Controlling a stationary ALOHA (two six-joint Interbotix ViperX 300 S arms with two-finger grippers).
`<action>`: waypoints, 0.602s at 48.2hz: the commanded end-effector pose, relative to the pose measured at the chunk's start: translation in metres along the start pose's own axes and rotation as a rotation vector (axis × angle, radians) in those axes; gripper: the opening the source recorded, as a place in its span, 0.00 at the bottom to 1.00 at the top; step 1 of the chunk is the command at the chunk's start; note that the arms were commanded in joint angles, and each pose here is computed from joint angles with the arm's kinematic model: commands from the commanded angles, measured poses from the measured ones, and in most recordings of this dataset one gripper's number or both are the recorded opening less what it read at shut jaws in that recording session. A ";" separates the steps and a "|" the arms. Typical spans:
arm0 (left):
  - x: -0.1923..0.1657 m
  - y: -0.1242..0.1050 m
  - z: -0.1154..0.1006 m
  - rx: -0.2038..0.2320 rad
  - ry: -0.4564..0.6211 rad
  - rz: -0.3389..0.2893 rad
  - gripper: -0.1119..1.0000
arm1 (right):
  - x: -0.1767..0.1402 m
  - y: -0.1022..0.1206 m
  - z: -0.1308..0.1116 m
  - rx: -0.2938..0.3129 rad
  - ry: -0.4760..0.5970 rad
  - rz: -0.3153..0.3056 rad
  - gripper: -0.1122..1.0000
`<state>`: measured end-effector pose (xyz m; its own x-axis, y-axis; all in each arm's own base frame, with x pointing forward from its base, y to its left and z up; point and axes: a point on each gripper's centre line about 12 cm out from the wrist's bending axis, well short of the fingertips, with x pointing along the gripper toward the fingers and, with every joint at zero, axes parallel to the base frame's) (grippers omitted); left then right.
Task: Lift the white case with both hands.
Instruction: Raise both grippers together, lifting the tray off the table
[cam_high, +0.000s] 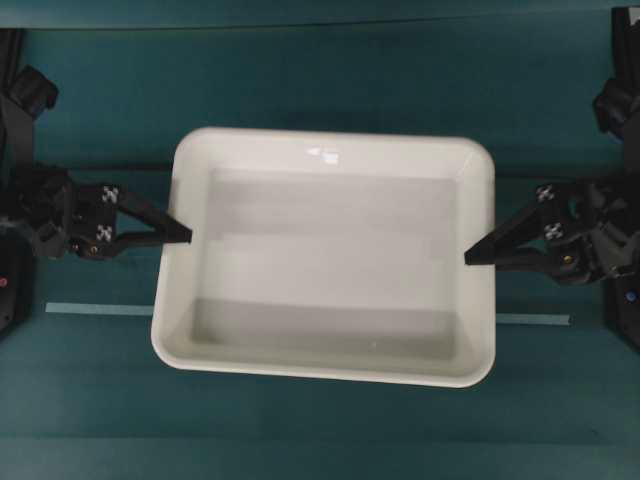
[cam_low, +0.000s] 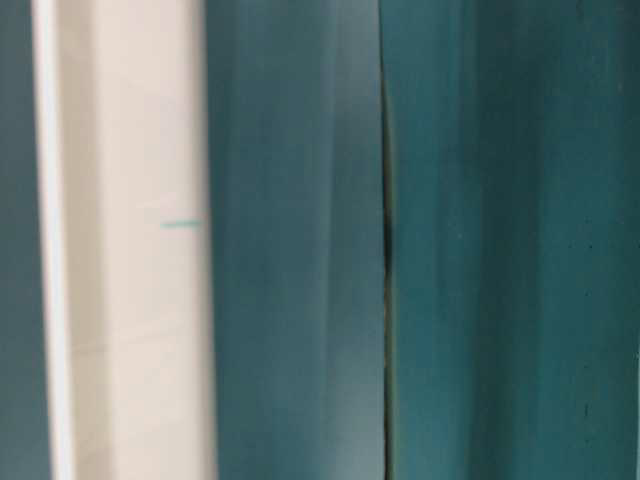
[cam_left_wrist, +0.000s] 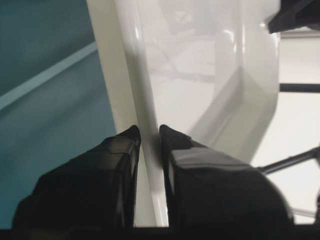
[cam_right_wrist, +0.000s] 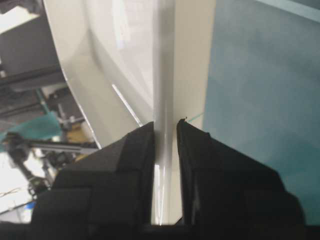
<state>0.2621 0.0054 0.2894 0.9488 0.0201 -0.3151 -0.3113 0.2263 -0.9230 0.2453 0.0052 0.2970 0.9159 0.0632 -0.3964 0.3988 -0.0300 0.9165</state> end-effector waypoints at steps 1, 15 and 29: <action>0.000 -0.034 0.006 0.000 -0.013 -0.085 0.21 | -0.006 0.032 0.005 -0.004 -0.025 0.086 0.20; -0.005 -0.064 0.013 -0.004 -0.026 -0.142 0.21 | -0.025 0.050 0.007 -0.007 -0.023 0.092 0.20; -0.016 -0.089 0.019 -0.004 -0.024 -0.131 0.21 | -0.043 0.073 0.008 -0.008 -0.029 0.122 0.20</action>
<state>0.2686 0.0058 0.3569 0.9705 0.0228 -0.2400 -0.2390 0.2200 -0.9458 0.2290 -0.0019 0.3577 0.9418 0.0554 -0.3316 0.3335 -0.0300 0.9423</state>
